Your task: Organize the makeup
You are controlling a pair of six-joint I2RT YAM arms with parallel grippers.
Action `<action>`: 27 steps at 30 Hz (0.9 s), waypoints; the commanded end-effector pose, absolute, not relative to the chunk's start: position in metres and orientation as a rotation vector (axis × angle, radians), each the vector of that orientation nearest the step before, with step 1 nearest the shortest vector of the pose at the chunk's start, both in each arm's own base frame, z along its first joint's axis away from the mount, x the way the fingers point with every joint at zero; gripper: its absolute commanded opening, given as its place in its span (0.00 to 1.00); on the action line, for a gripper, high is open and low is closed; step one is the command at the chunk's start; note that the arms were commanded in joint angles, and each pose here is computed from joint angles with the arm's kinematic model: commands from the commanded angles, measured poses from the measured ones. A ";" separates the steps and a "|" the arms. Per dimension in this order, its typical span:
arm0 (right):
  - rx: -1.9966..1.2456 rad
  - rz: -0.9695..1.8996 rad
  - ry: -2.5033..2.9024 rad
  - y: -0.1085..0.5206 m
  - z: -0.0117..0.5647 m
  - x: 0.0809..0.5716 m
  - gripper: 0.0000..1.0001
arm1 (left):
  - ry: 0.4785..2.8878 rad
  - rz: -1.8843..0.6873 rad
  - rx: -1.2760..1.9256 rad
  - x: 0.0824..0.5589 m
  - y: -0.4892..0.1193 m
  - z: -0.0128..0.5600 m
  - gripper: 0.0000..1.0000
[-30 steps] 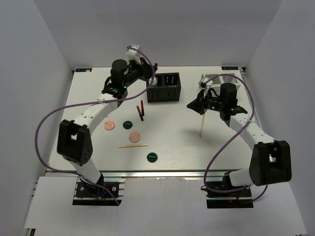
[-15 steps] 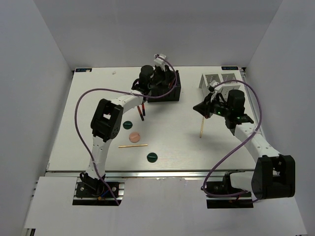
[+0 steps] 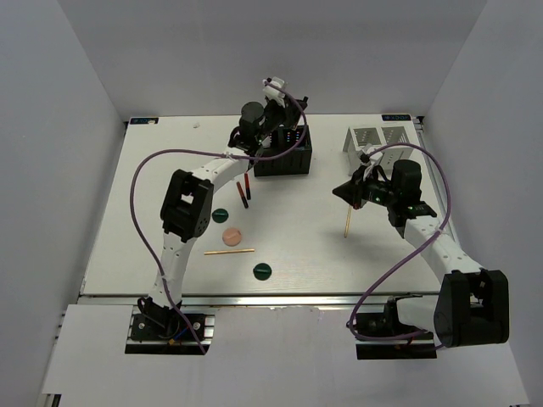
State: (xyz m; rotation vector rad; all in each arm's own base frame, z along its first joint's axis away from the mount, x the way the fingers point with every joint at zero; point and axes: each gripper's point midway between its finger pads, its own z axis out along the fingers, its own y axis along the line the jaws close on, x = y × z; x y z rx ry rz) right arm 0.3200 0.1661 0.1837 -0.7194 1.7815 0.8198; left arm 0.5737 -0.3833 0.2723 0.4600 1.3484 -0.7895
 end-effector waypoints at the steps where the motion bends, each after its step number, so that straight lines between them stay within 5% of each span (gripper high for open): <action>1: -0.735 0.823 1.729 0.168 0.195 0.322 0.02 | 1.321 -0.739 0.462 0.582 -0.383 0.268 0.00; 9: -0.737 0.818 1.723 0.167 0.196 0.321 0.04 | 1.391 -0.725 0.466 0.584 -0.382 0.237 0.08; 10: -0.738 0.819 1.721 0.168 0.197 0.321 0.04 | 1.391 -0.722 0.462 0.584 -0.381 0.237 0.13; 11: -0.739 0.820 1.719 0.168 0.197 0.321 0.04 | 1.396 -0.722 0.442 0.584 -0.380 0.240 0.28; 14: -0.744 0.826 1.721 0.168 0.196 0.319 0.05 | 1.391 -0.713 0.426 0.586 -0.379 0.251 0.45; 20: -0.761 0.828 1.722 0.169 0.195 0.319 0.07 | 1.359 -0.720 0.433 0.574 -0.377 0.280 0.62; 23: -0.772 0.820 1.725 0.168 0.195 0.321 0.07 | 1.337 -0.758 0.413 0.559 -0.372 0.310 0.49; 24: -0.780 0.815 1.721 0.169 0.196 0.321 0.07 | 1.349 -0.766 0.385 0.556 -0.368 0.320 0.35; 25: -0.791 0.809 1.724 0.168 0.195 0.320 0.07 | 1.333 -0.800 0.328 0.543 -0.358 0.356 0.06; 27: -0.800 0.795 1.727 0.167 0.192 0.321 0.07 | 1.417 -0.794 0.262 0.528 -0.341 0.355 0.00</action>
